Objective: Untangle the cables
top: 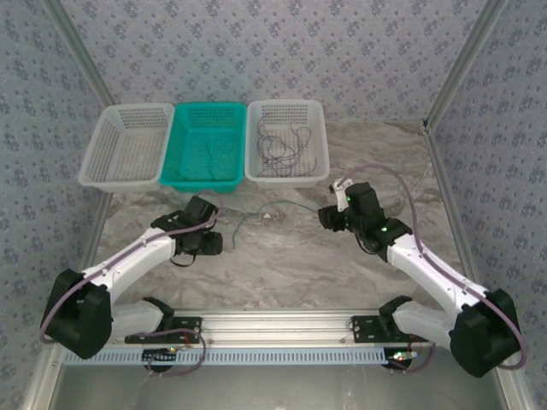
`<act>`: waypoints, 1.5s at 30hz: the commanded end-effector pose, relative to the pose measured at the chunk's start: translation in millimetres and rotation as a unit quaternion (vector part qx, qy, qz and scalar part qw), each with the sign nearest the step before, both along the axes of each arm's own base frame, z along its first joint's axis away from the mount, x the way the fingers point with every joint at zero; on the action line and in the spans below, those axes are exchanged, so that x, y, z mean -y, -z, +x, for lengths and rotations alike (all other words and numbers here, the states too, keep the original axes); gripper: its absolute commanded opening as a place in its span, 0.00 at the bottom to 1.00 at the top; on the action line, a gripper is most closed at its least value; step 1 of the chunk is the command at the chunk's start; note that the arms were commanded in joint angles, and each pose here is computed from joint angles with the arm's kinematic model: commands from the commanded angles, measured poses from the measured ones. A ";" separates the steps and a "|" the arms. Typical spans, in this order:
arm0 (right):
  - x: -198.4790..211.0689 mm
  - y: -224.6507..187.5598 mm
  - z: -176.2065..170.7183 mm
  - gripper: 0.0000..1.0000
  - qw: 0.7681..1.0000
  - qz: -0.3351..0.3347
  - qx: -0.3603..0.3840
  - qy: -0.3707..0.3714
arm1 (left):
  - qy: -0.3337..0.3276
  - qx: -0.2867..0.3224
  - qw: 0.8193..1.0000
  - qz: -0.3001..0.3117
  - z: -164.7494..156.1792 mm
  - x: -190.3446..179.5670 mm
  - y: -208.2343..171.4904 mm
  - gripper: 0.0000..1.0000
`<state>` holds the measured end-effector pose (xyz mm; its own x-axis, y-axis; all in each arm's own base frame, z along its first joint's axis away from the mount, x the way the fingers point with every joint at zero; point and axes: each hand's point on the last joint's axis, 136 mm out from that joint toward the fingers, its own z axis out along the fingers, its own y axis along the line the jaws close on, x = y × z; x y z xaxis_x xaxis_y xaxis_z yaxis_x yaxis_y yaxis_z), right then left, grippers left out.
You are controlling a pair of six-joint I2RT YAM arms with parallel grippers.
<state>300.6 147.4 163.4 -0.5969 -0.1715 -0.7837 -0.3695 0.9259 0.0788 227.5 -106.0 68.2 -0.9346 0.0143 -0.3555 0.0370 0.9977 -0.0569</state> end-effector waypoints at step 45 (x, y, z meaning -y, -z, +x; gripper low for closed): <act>47.9 -8.1 -32.2 0.59 0.981 0.126 -0.061 0.131 | 0.353 0.139 0.924 0.038 126.1 231.1 6.1 0.16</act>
